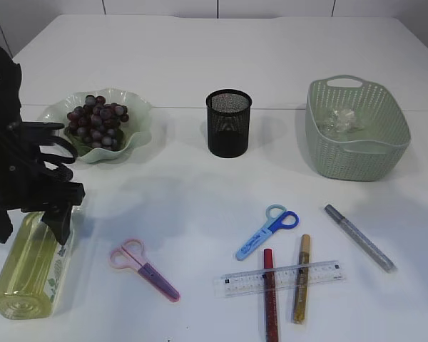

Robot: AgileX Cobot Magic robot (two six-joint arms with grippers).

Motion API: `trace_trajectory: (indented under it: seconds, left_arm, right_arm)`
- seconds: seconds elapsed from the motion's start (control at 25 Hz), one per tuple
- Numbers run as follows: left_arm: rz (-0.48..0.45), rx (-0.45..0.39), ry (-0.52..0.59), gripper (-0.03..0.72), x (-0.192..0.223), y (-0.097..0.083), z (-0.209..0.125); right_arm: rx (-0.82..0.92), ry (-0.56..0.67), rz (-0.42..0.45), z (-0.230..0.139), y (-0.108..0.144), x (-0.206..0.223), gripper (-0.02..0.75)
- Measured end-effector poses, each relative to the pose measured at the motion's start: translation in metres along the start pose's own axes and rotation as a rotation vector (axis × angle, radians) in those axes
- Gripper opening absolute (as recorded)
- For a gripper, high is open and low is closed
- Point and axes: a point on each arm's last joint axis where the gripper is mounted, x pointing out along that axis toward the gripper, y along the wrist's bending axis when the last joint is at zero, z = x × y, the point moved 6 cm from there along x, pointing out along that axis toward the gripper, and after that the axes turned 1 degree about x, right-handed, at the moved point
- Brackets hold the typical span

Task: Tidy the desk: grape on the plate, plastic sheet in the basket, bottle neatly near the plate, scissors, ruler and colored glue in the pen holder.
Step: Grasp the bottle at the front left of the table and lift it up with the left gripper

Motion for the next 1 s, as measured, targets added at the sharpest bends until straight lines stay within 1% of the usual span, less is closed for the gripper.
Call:
trace_trajectory:
  seconds: [0.16, 0.44, 0.68, 1.0]
  left_arm:
    - [0.001, -0.009, -0.002, 0.632, 0.0, 0.001, 0.001]
    - [0.0, -0.06, -0.004, 0.632, 0.0, 0.008, 0.003]
    - [0.0, -0.064, -0.001, 0.631, 0.002, 0.008, 0.004]
    - [-0.003, -0.073, 0.034, 0.626, 0.013, 0.006, 0.003]
  right_arm:
    - [0.0, -0.001, 0.0, 0.0, 0.0, 0.0, 0.439]
    - [0.0, -0.009, 0.0, 0.001, 0.0, 0.0, 0.439]
    - [0.0, -0.009, 0.0, 0.001, 0.0, 0.0, 0.439]
    - [0.0, -0.011, 0.0, 0.002, 0.0, 0.0, 0.439]
